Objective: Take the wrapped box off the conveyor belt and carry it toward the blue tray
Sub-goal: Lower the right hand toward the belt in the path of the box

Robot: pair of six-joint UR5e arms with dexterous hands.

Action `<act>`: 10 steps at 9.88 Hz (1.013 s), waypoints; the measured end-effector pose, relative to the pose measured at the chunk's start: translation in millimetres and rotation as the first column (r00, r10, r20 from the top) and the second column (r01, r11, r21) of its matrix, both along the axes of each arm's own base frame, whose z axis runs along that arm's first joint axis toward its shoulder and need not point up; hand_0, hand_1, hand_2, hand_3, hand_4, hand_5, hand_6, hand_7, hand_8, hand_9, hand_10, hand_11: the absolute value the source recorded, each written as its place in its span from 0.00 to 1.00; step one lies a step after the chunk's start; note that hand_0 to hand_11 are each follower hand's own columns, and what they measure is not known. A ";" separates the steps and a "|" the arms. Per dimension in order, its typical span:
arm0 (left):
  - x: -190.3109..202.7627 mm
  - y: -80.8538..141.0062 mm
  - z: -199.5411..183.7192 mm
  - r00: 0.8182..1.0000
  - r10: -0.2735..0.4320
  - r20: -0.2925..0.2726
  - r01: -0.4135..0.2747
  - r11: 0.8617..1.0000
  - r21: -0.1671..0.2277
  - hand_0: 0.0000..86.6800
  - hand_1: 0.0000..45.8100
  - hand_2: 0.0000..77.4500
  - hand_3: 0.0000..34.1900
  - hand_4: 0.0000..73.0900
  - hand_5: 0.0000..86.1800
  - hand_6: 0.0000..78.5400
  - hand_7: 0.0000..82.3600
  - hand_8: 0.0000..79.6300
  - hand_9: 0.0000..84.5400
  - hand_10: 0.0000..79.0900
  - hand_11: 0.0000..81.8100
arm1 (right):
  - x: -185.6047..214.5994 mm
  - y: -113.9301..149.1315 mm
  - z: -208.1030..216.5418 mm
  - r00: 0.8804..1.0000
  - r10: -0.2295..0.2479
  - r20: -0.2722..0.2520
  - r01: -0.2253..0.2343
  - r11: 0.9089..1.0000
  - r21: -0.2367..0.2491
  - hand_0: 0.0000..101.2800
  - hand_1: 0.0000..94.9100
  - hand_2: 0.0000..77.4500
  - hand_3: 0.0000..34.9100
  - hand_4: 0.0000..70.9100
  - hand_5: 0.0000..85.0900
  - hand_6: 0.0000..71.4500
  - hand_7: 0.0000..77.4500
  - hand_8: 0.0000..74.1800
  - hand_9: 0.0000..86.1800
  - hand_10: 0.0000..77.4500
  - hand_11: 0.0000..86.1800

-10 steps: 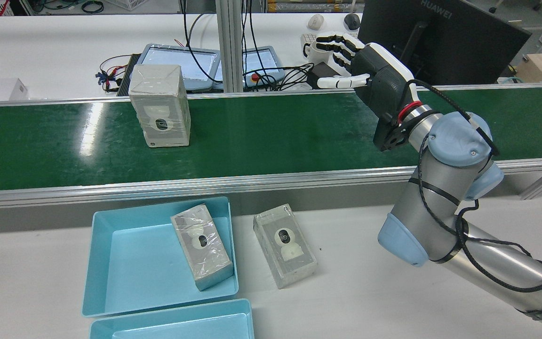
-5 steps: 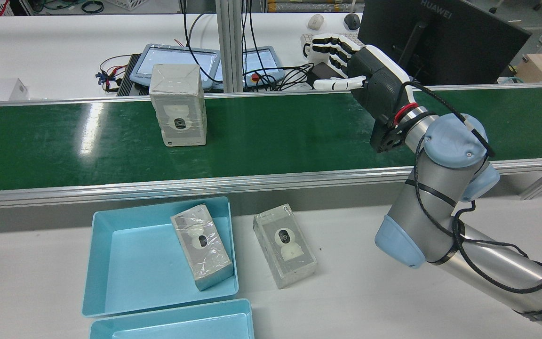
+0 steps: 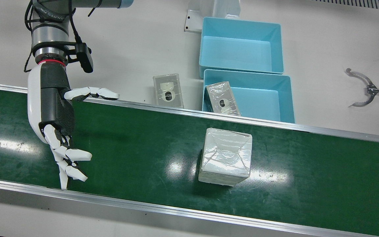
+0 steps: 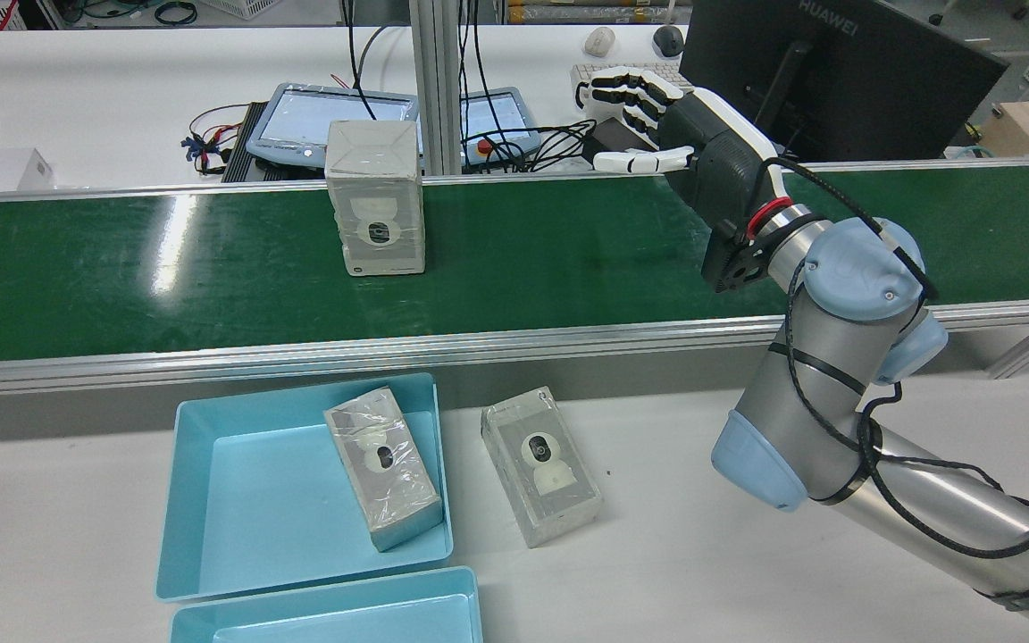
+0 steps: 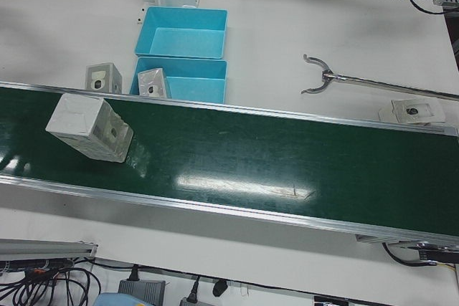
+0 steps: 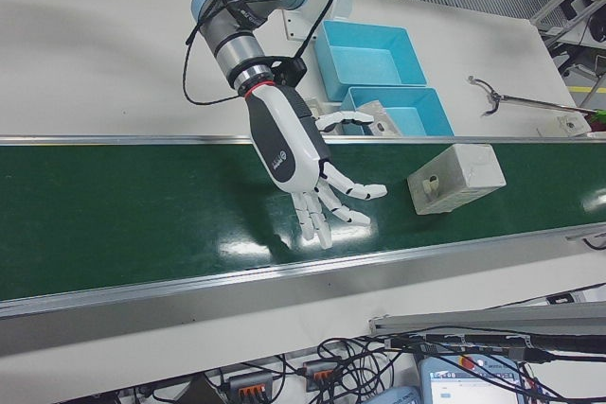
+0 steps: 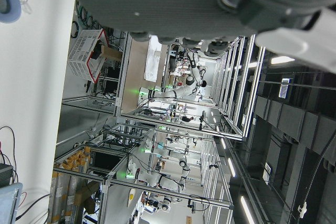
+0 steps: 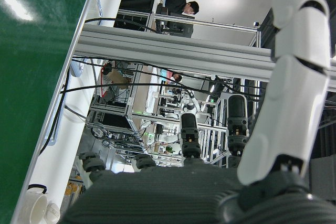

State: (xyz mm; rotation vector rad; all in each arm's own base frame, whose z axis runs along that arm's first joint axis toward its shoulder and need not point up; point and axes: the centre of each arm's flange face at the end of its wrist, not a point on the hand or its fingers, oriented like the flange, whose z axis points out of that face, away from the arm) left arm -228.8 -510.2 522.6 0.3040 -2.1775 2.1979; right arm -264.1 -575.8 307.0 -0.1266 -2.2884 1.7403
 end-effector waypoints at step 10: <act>0.0 0.0 0.0 1.000 0.000 0.000 0.000 1.000 0.000 0.00 0.00 0.01 0.00 0.00 0.01 0.00 0.01 0.01 0.01 0.01 0.00 | -8.9 0.6 4.4 1.000 -0.011 -0.007 0.011 1.000 -0.010 0.42 0.11 0.24 0.86 0.23 0.34 0.00 0.28 0.00 0.06 0.05 0.06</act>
